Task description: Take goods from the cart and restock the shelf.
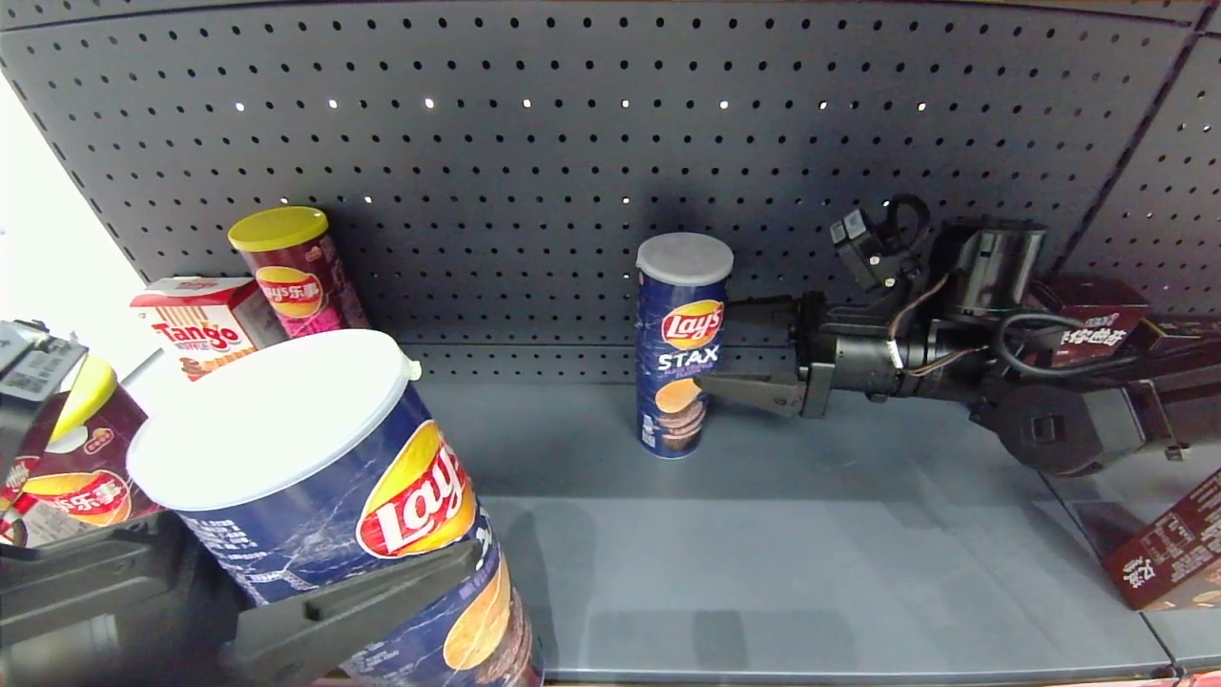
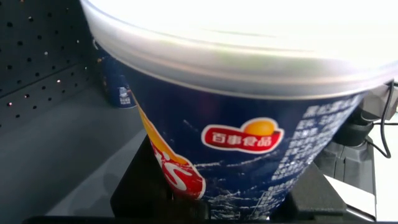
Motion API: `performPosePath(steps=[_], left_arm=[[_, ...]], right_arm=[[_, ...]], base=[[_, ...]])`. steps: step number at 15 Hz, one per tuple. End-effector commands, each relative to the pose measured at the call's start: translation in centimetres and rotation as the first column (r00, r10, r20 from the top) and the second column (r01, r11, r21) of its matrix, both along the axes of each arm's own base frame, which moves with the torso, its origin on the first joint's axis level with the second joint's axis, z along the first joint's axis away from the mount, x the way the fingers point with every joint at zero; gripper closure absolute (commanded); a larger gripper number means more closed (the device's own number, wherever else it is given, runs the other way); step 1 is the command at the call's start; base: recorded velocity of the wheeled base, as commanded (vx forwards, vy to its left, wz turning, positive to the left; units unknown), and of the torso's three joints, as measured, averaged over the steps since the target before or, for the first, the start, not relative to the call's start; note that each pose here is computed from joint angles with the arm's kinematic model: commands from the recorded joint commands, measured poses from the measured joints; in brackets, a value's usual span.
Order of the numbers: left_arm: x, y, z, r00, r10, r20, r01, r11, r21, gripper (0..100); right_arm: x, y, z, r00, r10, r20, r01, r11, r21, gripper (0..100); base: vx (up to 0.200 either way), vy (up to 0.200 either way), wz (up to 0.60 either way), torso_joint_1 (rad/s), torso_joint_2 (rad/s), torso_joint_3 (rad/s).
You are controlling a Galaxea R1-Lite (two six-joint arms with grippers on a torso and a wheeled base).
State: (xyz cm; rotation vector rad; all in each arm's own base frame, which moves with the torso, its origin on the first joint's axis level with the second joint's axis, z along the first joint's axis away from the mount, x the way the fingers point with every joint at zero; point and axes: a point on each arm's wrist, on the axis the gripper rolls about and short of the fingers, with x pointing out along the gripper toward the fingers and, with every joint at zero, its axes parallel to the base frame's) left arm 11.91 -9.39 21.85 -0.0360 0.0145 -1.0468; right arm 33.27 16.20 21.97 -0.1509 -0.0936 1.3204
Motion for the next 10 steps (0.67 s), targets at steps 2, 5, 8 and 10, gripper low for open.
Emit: performPosePath(steps=[2, 5, 8, 10], left_arm=[[0.4, 0.4, 0.0, 1.000, 0.018, -0.002, -0.018, 1.000, 0.000, 100], [0.4, 0.5, 0.0, 1.000, 0.022, 0.000, -0.022, 1.000, 0.001, 100], [0.5, 0.5, 0.1, 1.000, 0.024, 0.002, -0.024, 1.000, -0.002, 100], [0.5, 0.5, 0.2, 1.000, 0.024, 0.002, -0.024, 1.000, -0.002, 100]], right_arm=[[0.9, 0.4, -1.4, 1.000, 0.000, -0.030, -0.001, 1.000, -0.013, 0], [1.4, 0.7, -2.3, 0.999, 0.003, -0.049, -0.004, 1.000, -0.021, 0], [1.8, 1.1, -3.3, 0.998, 0.009, -0.056, -0.010, 1.000, -0.024, 0], [1.9, 1.4, -3.7, 0.998, 0.016, -0.064, -0.018, 0.999, -0.027, 0]], base=[[0.000, 0.000, 0.00, 0.000, 0.00, 0.000], [0.000, 0.000, 0.00, 0.000, 0.00, 0.000], [0.000, 0.000, 0.00, 0.000, 0.00, 0.000], [0.000, 0.000, 0.00, 0.000, 0.00, 0.000]])
